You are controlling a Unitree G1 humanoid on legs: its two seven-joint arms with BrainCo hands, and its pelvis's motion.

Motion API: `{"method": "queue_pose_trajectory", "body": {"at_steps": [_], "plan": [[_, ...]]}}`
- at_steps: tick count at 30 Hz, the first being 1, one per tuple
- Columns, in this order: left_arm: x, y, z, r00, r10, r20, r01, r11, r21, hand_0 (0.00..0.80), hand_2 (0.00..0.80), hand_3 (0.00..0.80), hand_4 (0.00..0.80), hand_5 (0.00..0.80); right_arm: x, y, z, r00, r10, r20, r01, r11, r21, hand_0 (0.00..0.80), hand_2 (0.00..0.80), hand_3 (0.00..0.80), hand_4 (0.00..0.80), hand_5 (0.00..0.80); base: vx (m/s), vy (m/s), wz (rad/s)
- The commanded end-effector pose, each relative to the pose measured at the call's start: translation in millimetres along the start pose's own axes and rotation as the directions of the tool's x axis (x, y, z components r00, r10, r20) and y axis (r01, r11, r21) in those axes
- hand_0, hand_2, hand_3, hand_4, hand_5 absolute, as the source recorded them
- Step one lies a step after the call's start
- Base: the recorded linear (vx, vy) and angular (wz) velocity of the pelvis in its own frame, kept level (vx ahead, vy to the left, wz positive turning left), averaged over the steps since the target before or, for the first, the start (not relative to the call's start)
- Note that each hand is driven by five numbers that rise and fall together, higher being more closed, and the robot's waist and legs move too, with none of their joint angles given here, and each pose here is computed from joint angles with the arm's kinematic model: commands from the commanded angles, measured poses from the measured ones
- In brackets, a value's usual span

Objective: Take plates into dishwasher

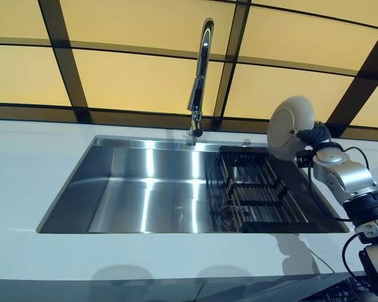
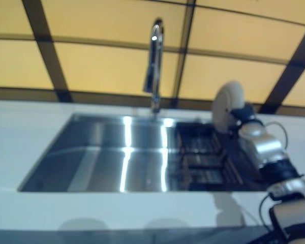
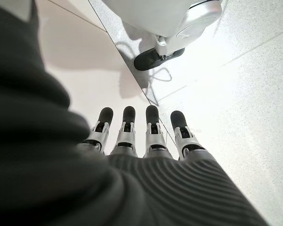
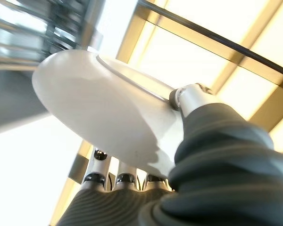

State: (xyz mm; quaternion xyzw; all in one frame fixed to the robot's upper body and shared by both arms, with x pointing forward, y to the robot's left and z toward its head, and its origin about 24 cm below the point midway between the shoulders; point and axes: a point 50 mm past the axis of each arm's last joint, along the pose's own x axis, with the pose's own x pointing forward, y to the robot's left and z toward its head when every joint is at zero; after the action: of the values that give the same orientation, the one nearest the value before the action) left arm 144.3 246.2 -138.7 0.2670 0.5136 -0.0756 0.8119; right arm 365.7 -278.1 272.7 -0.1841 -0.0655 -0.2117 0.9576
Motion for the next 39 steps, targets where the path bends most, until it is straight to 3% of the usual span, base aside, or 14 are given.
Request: {"method": "queue_pose_trajectory", "body": {"at_steps": [1,14,19,27,39], "plan": [[-3,4,-19,0.999,-0.001,-0.04,0.002,1.0,0.025,0.0,0.0,0.0,0.0,0.0,-5,-41,66,0.939,-0.179,0.293,0.192,0.981,-0.013,0.8,0.8,0.8,0.8,0.8,0.044,0.054,-0.07],[-10,-5,-50,0.993,-0.041,-0.107,0.051,0.994,0.096,0.0,0.0,0.0,0.0,0.0,-37,-130,77,0.792,-0.456,0.407,0.444,0.887,0.129,0.8,0.8,0.8,0.8,0.8,0.079,0.093,-0.47],[-10,6,-50,0.993,-0.009,-0.115,0.022,0.993,0.112,0.0,0.0,0.0,0.0,0.0,-51,-138,59,0.78,-0.419,0.465,0.433,0.897,0.083,0.8,0.8,0.8,0.8,0.8,-0.003,0.019,-0.91],[-7,31,-35,0.994,0.047,-0.099,-0.042,0.998,0.052,0.0,0.0,0.0,0.0,0.0,-67,-138,6,0.856,-0.295,0.424,0.32,0.947,0.013,0.8,0.8,0.8,0.8,0.8,-0.062,-0.087,-0.6],[-6,26,-33,0.995,0.062,-0.084,-0.059,0.998,0.036,0.0,0.0,0.0,0.0,0.0,-69,-90,-35,0.942,-0.098,0.322,0.12,0.992,-0.049,0.8,0.8,0.8,0.8,0.8,-0.034,-0.327,-0.42]]}}
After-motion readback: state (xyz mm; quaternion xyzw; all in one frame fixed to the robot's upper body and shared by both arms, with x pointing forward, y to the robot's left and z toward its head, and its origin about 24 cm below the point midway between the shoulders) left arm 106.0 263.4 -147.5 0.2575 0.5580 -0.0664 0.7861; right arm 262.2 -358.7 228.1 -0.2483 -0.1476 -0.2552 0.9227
